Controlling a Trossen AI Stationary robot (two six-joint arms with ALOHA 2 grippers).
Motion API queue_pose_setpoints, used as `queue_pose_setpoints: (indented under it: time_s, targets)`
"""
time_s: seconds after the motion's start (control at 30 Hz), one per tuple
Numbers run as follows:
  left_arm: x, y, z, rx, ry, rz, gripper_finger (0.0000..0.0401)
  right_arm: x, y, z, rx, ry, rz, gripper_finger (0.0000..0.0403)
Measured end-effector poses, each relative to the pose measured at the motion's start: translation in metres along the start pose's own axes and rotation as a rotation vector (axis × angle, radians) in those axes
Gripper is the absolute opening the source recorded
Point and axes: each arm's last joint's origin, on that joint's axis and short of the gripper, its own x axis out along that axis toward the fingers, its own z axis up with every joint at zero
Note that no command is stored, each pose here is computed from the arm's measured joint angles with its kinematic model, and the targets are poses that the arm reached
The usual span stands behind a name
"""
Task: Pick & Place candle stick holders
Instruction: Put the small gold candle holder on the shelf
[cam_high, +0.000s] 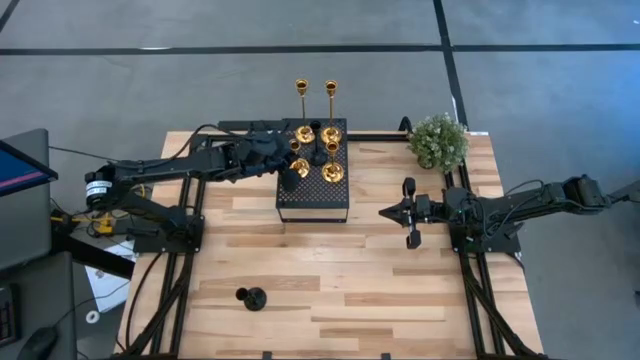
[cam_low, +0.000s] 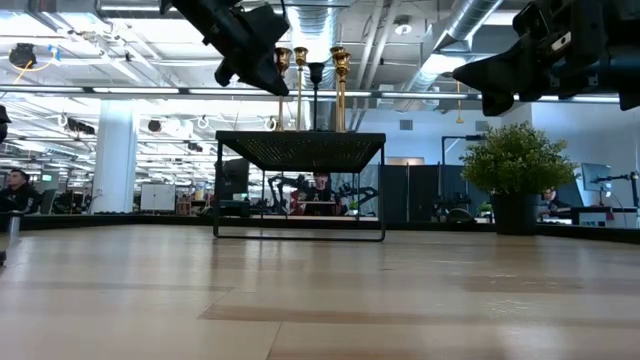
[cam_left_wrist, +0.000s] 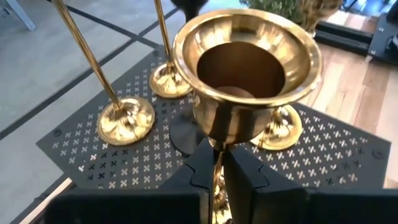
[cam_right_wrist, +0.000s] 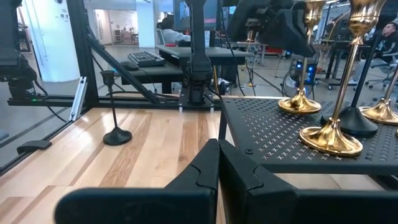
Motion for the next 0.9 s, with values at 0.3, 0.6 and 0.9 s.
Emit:
queue_pose_setpoints:
  time_s: [0.3,0.6,0.9]
  targets:
    - [0.0006,-0.0002,0.0008,-0.003,-0.009,0.000,0.0018,0.0000,0.0000,-0.0002,0.000,0.002,0.000,0.0000]
    - [0.0005,-0.0003,0.0010,-0.011,-0.011,-0.001,0.0018,0.0000,0.0000,-0.0002,0.000,0.002,0.000,0.0000]
    - [0.0006,-0.0002,-0.0001,-0.026,0.001,0.000,0.0018,0.0000,0.0000,-0.0002,0.000,0.002,0.000,0.0000]
